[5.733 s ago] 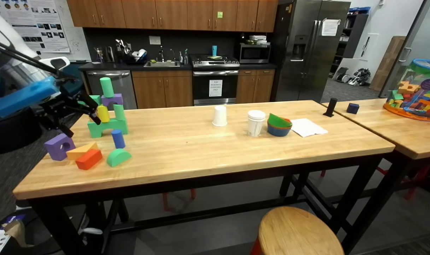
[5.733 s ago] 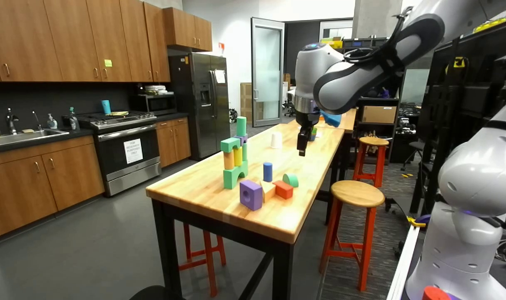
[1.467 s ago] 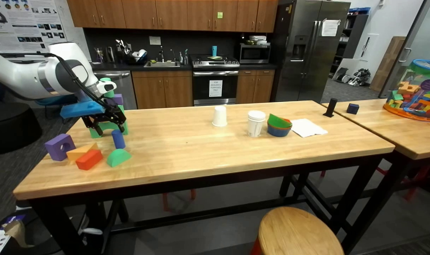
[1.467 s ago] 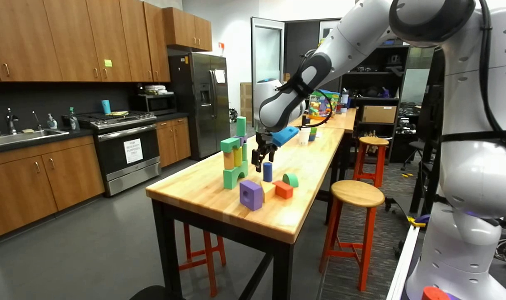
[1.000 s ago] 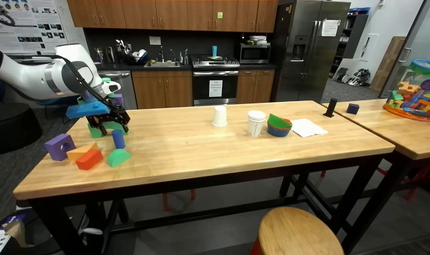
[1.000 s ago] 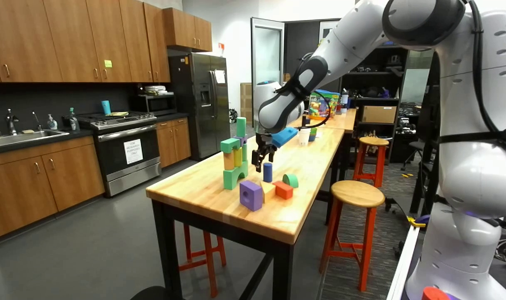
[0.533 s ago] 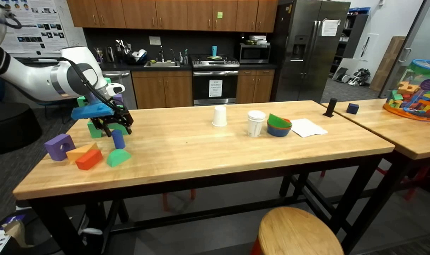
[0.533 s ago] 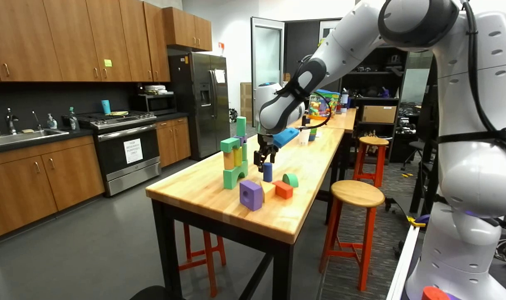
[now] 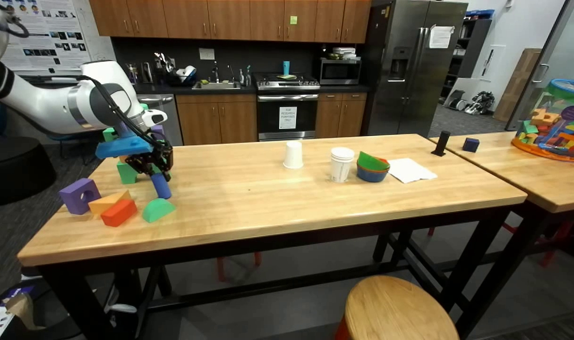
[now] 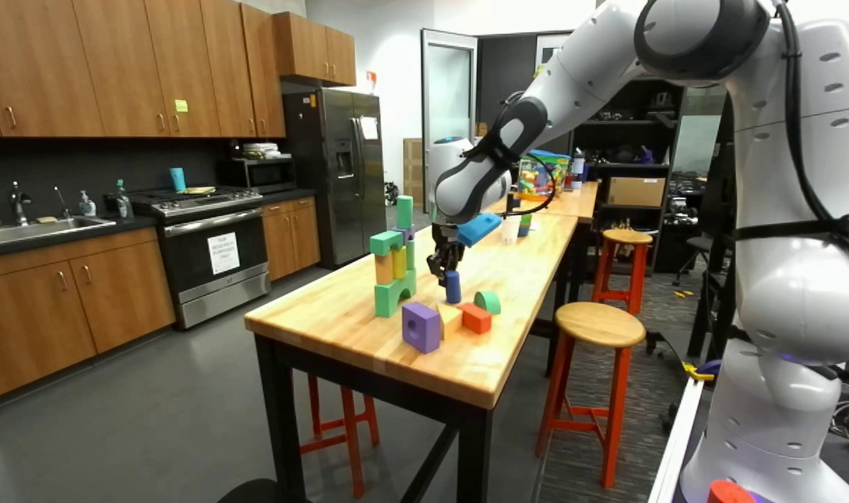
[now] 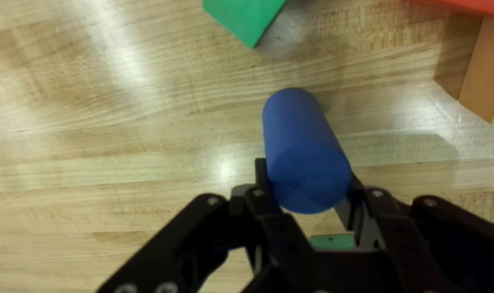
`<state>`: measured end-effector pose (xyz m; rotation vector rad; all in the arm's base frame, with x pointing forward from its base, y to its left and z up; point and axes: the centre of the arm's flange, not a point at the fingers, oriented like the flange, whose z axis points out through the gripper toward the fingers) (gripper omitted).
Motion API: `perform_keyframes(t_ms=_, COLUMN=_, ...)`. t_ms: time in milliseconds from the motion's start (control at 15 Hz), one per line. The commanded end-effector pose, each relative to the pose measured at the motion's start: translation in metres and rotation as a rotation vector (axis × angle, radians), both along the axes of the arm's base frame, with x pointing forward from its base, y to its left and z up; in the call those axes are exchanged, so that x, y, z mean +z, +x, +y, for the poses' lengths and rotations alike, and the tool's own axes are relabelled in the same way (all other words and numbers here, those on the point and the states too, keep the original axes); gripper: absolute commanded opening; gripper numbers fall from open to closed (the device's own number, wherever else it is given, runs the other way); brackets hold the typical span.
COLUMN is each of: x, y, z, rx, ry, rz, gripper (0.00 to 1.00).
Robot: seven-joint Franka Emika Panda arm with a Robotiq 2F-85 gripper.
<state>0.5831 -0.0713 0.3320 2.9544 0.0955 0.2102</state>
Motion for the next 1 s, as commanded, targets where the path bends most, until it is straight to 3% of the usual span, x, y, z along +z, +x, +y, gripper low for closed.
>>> perform_keyframes(t_ms=0, x=0.003, y=0.001, z=-0.004, rx=-0.001, ry=0.005, rz=0.002, gripper=0.14)
perform_keyframes(t_ms=467, x=0.007, y=-0.005, z=-0.004, rx=0.009, ry=0.011, rz=0.007, gripper=0.14)
perform_keyframes(t_ms=933, x=0.058, y=-0.021, z=-0.002, rx=0.112, ry=-0.008, rz=-0.031, gripper=0.14)
